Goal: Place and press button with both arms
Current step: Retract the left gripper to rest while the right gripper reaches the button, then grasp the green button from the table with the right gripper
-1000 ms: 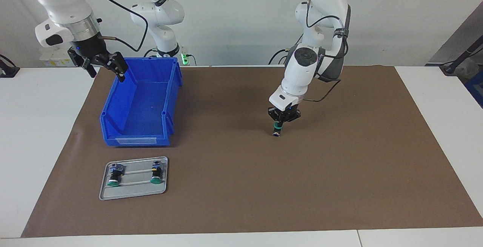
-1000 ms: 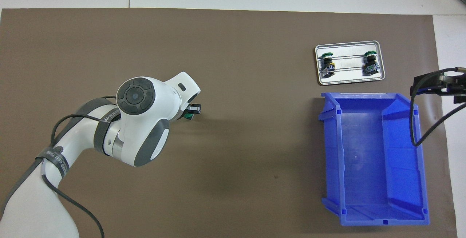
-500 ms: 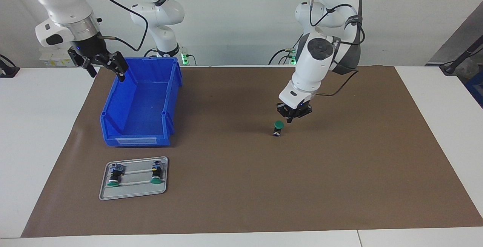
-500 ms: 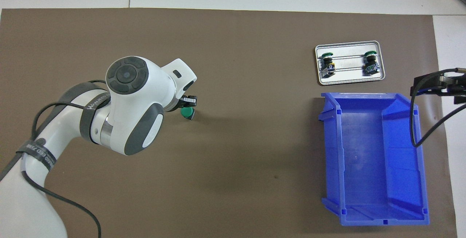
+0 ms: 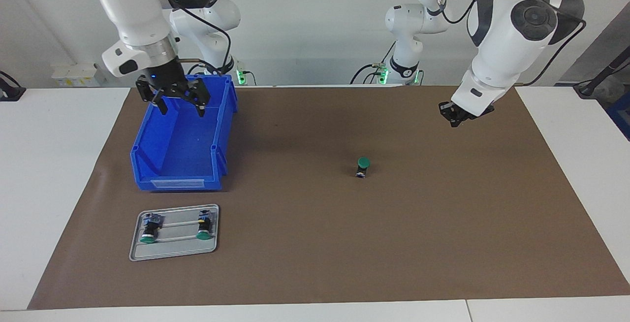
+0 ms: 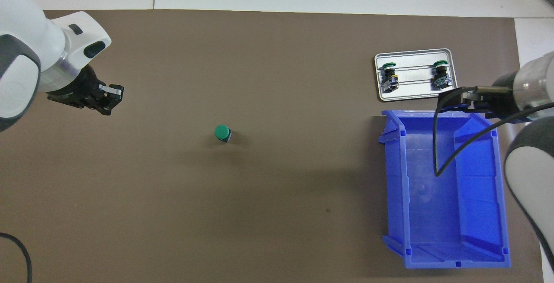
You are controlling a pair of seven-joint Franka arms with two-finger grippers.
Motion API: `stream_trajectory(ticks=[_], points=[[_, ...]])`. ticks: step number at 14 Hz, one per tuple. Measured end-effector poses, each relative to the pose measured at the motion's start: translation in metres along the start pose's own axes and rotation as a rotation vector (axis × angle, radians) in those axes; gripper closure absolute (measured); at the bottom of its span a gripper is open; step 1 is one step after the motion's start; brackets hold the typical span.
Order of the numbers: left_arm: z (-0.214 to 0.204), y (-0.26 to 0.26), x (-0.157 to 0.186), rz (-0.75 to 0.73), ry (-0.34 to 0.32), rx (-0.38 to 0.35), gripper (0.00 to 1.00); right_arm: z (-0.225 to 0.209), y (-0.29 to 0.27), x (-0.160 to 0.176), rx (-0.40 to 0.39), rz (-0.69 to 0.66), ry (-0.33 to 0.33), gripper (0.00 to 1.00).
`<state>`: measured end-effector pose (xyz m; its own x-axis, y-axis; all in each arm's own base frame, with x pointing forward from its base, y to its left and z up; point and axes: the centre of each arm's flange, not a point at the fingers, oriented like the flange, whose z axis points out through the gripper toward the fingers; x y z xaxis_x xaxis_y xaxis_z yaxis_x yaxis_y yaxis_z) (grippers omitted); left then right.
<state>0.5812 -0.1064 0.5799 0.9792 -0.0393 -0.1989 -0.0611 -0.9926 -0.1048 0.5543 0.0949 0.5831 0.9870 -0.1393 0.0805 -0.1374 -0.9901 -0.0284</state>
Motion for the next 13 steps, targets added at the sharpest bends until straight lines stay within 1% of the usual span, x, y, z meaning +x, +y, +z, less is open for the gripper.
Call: stream_trajectory(ticks=[2,3,4,6,7,9,10,11,12,13], points=[[-0.004,-0.024,-0.008,-0.038,-0.048,0.008,0.99,0.040,-0.066,-0.005,0.013,0.042,0.019,0.00],[-0.007,-0.039,-0.011,-0.057,-0.061,0.005,0.99,0.068,-0.111,-0.012,0.024,0.069,0.034,0.00],[-0.010,-0.051,-0.014,-0.072,-0.067,0.002,0.99,0.096,-0.159,-0.021,0.043,0.102,0.054,0.00],[-0.021,-0.063,-0.021,-0.086,-0.043,-0.003,0.99,0.150,-0.243,-0.049,0.093,0.170,0.092,0.00],[-0.027,-0.063,-0.023,-0.086,-0.013,-0.005,0.90,0.168,-0.272,-0.062,0.107,0.181,0.097,0.00],[-0.030,-0.064,-0.020,-0.083,0.062,-0.008,0.70,0.185,-0.312,-0.082,0.122,0.175,0.100,0.00],[-0.025,-0.065,-0.019,-0.076,0.081,-0.010,0.57,0.191,-0.329,-0.091,0.127,0.165,0.101,0.00],[-0.018,-0.065,-0.018,-0.065,0.095,-0.020,0.47,0.198,-0.349,-0.101,0.128,0.151,0.099,0.00],[-0.011,-0.066,-0.017,-0.061,0.111,-0.040,0.34,0.208,-0.369,-0.112,0.124,0.132,0.101,0.00],[-0.004,-0.070,-0.017,-0.064,0.130,-0.067,0.24,0.220,-0.385,-0.120,0.112,0.109,0.110,0.00]])
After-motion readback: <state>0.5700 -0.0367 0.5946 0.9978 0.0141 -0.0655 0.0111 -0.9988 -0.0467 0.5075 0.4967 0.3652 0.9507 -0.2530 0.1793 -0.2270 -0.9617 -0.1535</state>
